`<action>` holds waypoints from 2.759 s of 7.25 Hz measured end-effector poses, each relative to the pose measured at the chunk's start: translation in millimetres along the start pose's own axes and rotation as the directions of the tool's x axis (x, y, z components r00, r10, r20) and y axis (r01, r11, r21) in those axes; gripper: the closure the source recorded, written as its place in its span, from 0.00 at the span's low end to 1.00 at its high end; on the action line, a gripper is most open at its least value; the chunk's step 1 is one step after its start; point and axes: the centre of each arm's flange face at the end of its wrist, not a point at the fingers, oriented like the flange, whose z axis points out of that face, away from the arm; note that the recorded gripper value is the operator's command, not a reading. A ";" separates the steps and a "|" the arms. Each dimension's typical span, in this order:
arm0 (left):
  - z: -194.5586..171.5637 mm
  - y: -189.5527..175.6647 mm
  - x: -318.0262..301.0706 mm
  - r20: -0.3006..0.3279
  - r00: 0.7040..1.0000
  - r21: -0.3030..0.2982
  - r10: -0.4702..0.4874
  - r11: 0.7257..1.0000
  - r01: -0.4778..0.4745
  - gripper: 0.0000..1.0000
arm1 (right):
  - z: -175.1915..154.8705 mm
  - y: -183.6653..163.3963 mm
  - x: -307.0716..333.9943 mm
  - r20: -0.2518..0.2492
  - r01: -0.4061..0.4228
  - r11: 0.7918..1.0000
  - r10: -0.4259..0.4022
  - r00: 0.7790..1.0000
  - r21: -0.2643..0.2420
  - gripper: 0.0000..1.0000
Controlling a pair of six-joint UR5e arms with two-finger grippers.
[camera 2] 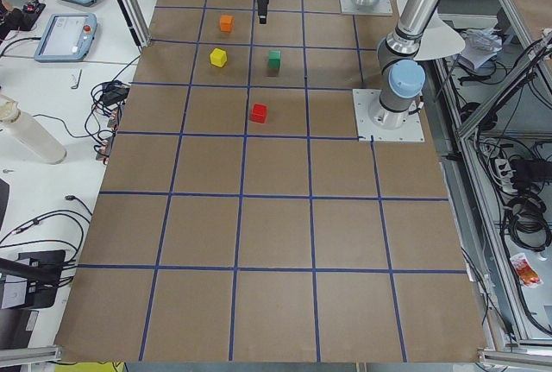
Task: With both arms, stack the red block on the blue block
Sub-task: 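Lower the left gripper over the red cube, then close the left gripper on the red cube and lift it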
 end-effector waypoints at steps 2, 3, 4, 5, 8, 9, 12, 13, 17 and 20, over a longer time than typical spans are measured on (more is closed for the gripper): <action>2.4 0.1 0.8 0.000 1.000 -0.004 0.002 1.000 -0.002 0.00 | 2.6 1.3 0.6 -0.006 -0.002 1.000 0.002 1.000 -0.012 0.00; 3.2 1.7 -1.1 0.012 1.000 -0.009 0.013 1.000 -0.013 0.00 | 3.4 1.6 2.0 -0.012 -0.004 1.000 0.004 1.000 -0.015 0.00; 9.3 1.9 -9.0 0.045 0.998 -0.028 0.054 0.998 -0.053 0.00 | 3.4 1.8 2.7 -0.014 -0.004 1.000 0.004 1.000 -0.015 0.00; 25.2 -5.7 -19.6 0.069 0.992 -0.054 0.102 0.994 -0.099 0.00 | 3.1 2.2 3.2 -0.015 -0.004 1.000 0.004 1.000 -0.015 0.00; 117.0 -41.0 -66.3 0.076 0.987 -0.097 0.143 0.986 -0.135 0.00 | -1.2 5.9 3.1 -0.017 -0.003 1.000 0.003 1.000 -0.004 0.00; 151.4 -44.8 -93.5 0.071 0.989 -0.095 0.130 0.988 -0.123 0.00 | -1.2 6.3 2.8 -0.017 -0.004 1.000 0.004 1.000 -0.003 0.00; 231.1 -42.7 -123.1 0.070 0.988 -0.082 0.135 0.988 -0.130 0.00 | -1.6 5.3 2.1 -0.018 -0.007 1.000 0.007 1.000 0.007 0.00; 253.6 -41.7 -124.0 0.070 0.988 -0.080 0.138 0.988 -0.132 0.00 | -1.2 5.4 2.1 -0.018 -0.010 1.000 0.010 1.000 0.005 0.00; 318.3 -29.0 -130.4 0.040 0.991 -0.089 0.125 0.989 -0.121 0.48 | -1.6 5.1 2.9 -0.015 -0.004 1.000 0.004 1.000 0.008 0.00; 321.7 -32.7 -140.8 0.024 0.989 -0.074 0.148 0.987 -0.145 0.95 | -2.7 4.8 2.9 -0.008 -0.005 1.000 0.005 1.000 0.010 0.00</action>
